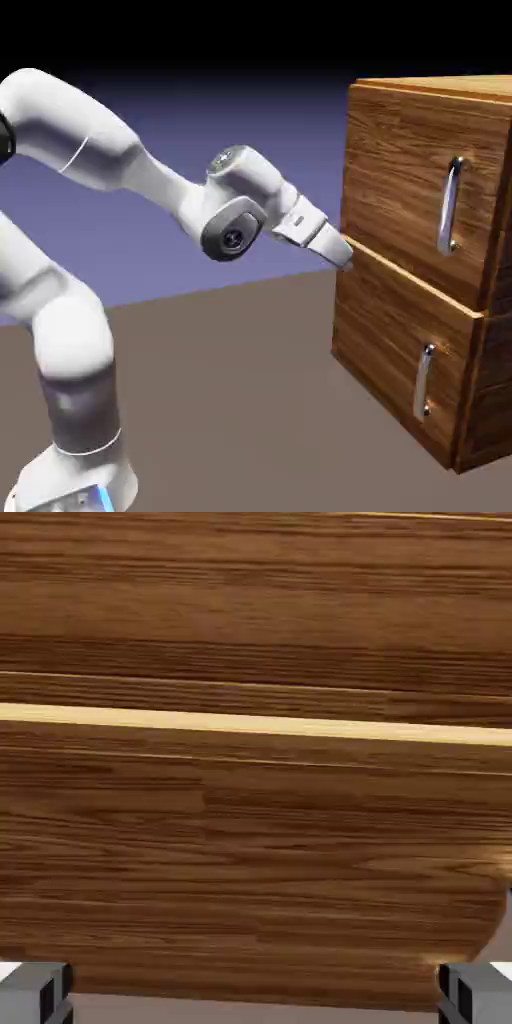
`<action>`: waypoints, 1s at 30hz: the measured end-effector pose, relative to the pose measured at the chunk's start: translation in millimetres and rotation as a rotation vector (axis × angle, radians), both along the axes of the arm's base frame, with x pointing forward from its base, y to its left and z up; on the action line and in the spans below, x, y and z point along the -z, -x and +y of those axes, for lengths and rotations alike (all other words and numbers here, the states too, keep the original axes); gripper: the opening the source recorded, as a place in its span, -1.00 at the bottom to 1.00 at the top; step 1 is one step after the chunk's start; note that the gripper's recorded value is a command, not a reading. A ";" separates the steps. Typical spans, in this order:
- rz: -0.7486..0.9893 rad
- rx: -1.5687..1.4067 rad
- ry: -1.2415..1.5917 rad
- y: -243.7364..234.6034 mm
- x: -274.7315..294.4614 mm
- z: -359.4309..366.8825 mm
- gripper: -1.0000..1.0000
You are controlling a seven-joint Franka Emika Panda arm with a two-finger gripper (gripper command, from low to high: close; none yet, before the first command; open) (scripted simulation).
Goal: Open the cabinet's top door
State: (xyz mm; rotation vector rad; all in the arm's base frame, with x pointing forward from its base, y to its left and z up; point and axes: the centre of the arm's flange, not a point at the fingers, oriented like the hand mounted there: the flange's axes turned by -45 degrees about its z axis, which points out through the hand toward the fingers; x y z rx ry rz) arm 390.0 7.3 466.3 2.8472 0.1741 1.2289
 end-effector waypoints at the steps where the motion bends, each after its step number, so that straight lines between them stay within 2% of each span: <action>1: -0.015 -0.038 0.037 -0.4 -6.6 2.0 1.00; 16: -0.242 -0.512 0.636 8.1 -89.4 13.8 1.00; 30: -0.396 -0.794 1.252 20.2 -130.2 -10.5 1.00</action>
